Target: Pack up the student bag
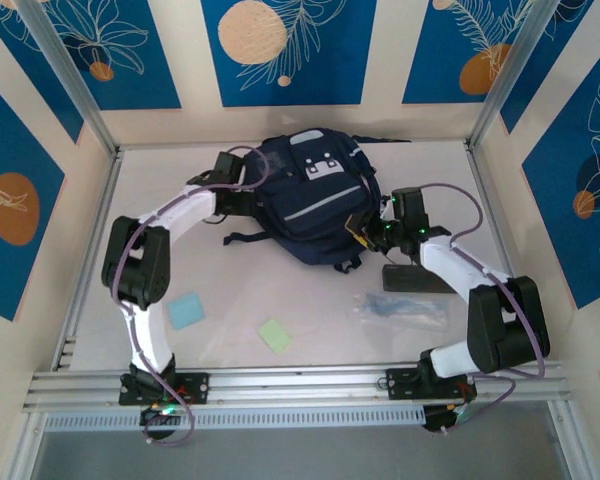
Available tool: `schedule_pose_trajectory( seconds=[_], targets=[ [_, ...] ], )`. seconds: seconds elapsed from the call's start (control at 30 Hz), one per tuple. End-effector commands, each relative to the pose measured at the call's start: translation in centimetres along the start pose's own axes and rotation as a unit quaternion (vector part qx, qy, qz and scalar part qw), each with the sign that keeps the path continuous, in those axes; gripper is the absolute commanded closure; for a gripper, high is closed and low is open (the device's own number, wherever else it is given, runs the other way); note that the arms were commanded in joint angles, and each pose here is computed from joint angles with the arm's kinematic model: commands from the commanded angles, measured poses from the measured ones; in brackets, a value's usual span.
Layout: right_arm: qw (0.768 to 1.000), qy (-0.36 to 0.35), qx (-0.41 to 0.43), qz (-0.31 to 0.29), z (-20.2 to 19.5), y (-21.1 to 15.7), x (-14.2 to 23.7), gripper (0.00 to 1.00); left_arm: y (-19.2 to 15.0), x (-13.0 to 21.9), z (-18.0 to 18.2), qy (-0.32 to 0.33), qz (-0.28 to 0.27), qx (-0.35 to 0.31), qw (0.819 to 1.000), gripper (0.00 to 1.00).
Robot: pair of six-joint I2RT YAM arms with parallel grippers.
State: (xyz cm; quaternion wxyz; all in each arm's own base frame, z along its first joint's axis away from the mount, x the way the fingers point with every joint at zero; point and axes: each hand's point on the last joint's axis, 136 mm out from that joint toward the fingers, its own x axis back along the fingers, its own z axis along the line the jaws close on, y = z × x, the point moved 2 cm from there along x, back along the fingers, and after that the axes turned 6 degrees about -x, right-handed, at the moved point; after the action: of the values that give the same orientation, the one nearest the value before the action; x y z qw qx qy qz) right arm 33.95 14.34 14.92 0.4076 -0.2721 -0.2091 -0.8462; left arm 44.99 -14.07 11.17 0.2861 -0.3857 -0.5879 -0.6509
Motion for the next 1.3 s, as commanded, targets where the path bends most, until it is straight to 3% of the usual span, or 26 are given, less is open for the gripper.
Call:
schedule_pose_trajectory(
  seconds=[0.0,0.03,0.07,0.23,0.47,0.7,0.83,1.1,1.27],
  targets=[
    [0.997,-0.066,0.032,-0.027,-0.3,0.6,3.7,0.23,1.2,4.1,-1.0,-0.043,-0.054,0.037,0.997,0.0],
    [0.995,-0.092,0.03,-0.034,-0.9,0.7,4.6,0.07,1.2,4.8,-1.7,-0.057,-0.063,0.037,0.996,0.0],
    [0.992,-0.119,0.025,-0.044,-1.7,0.9,5.5,0.0,1.2,5.4,-2.3,-0.07,-0.072,0.036,0.994,0.0],
    [0.972,-0.22,-0.058,-0.056,-6.6,0.0,8.6,0.01,1.1,7.2,-6.9,-0.139,-0.088,-0.009,0.986,0.0],
    [0.926,-0.317,-0.2,-0.046,-11.3,-2.4,10.9,0.01,1.1,8.1,-11.4,-0.151,-0.136,-0.039,0.978,0.0],
    [0.888,-0.311,-0.335,-0.053,-13.7,-2.0,10.7,0.01,0.5,8.5,-13.0,-0.152,-0.16,-0.06,0.973,0.0],
    [0.865,-0.316,-0.387,-0.043,-14.6,-0.9,9.6,0.01,-0.7,8.4,-12.4,-0.146,-0.138,-0.044,0.979,0.0],
    [0.828,-0.359,-0.428,-0.056,-17.6,1.2,7.8,0.01,-2.4,9.8,-11.7,-0.154,-0.142,-0.051,0.976,0.0],
    [0.824,-0.344,-0.444,-0.075,-18.9,1.6,6.3,0.0,-2.8,10.4,-11.9,-0.169,-0.143,-0.054,0.974,0.0]
  ],
)
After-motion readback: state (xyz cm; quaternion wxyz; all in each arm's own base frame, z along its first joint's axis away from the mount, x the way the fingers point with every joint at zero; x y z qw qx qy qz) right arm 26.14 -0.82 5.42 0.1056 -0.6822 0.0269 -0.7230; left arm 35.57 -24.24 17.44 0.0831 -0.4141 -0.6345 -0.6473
